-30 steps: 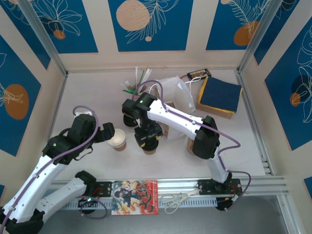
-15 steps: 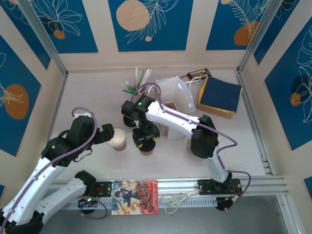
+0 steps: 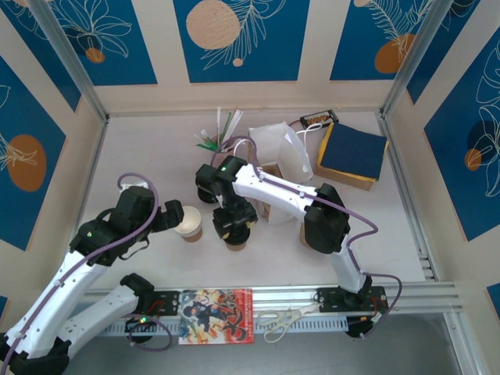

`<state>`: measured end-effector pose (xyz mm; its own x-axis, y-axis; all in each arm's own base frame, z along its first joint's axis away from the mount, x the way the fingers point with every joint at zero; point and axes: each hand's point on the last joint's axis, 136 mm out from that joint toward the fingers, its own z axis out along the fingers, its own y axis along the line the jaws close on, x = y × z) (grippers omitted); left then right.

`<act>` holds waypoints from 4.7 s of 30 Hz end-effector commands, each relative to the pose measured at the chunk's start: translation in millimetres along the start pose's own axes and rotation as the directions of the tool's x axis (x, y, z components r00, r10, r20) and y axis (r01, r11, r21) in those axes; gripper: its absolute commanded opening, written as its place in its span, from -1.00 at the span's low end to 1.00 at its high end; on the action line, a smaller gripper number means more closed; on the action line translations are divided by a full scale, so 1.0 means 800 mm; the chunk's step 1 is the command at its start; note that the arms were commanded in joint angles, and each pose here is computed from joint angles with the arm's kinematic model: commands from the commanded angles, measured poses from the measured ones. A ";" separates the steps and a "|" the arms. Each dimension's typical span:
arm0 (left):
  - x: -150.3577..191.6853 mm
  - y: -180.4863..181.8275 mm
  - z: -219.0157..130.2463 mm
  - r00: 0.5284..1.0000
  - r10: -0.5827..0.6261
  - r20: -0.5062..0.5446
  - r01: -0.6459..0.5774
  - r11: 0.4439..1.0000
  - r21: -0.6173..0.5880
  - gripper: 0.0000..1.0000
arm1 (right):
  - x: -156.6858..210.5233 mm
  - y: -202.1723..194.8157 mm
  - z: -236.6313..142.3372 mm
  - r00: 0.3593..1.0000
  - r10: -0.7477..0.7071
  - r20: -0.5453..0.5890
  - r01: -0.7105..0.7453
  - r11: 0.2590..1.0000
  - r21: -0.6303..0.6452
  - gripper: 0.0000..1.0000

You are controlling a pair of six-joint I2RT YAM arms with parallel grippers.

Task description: Pack the takeout coffee

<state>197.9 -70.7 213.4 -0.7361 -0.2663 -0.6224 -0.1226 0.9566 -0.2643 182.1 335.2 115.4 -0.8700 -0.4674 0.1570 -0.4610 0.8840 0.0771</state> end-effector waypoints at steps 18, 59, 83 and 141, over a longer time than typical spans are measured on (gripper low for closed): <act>0.000 -0.003 0.004 1.000 -0.022 -0.001 0.022 1.000 0.014 1.00 | -0.003 0.000 -0.006 1.000 0.009 0.028 -0.009 1.000 0.010 0.48; -0.001 -0.012 0.011 1.000 -0.020 -0.013 0.021 0.999 0.034 1.00 | -0.006 -0.008 -0.045 0.993 0.029 0.118 -0.033 0.999 0.032 0.65; -0.001 -0.019 0.014 1.000 -0.013 -0.021 0.014 0.998 0.058 1.00 | -0.004 -0.003 -0.019 0.985 0.055 0.162 -0.060 0.998 0.023 0.64; 0.000 -0.027 0.019 0.999 -0.008 -0.034 0.011 0.997 0.082 1.00 | -0.007 -0.008 0.015 0.994 0.036 0.107 -0.044 0.997 0.070 0.57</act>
<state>208.7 -92.8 209.3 -0.7575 -0.2648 -0.5967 -0.0762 0.9437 -0.3221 195.4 337.1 114.1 -0.9082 -0.4184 0.0054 -0.4182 0.9080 0.0248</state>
